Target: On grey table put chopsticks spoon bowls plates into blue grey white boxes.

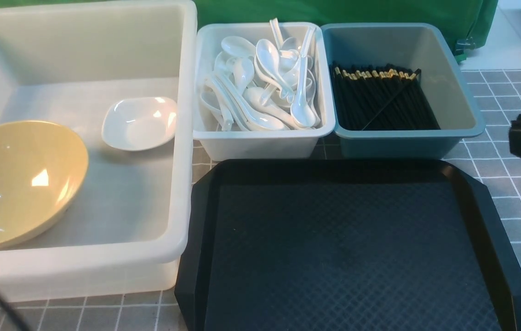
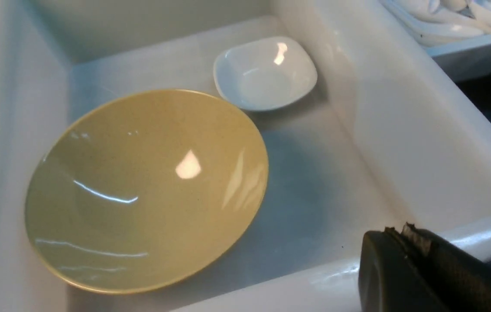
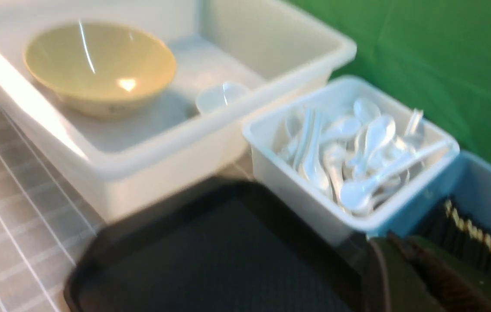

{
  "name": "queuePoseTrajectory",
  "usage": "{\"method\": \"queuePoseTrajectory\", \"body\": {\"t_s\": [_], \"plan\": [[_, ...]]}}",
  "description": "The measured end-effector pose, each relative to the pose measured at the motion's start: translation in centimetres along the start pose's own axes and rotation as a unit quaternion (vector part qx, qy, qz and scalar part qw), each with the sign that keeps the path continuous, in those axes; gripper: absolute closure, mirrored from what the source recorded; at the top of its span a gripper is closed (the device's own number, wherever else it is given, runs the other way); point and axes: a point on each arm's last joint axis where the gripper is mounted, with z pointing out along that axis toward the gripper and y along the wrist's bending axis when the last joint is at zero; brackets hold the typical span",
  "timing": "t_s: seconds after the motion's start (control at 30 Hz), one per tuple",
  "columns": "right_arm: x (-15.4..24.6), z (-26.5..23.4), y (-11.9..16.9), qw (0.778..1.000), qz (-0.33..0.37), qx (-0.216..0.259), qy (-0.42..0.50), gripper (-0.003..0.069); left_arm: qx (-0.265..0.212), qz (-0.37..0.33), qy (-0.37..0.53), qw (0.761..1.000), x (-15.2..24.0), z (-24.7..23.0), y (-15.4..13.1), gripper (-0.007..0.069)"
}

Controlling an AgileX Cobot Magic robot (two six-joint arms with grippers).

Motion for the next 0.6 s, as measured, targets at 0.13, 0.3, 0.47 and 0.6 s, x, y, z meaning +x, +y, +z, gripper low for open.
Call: {"method": "queuePoseTrajectory", "body": {"t_s": [0.13,0.3,0.47,0.6], "plan": [[0.6,-0.5,0.2,0.999,-0.001,-0.001,-0.041,0.0590,-0.011,0.006,-0.033,0.999,1.3,-0.9,-0.3,0.0635],[0.7,-0.5,0.3,0.998,-0.006,-0.001,-0.068,0.0589,-0.016,0.011,-0.058,0.998,2.1,-1.9,-0.6,0.0635],[0.9,-0.4,0.3,0.998,-0.003,-0.002,-0.059,0.0582,-0.017,0.011,-0.059,0.998,2.2,-2.0,-0.6,0.0635],[1.0,-0.4,0.3,0.998,0.000,-0.002,-0.055,0.0581,-0.016,0.012,-0.056,0.998,2.2,-2.0,-0.6,0.0635]]}}
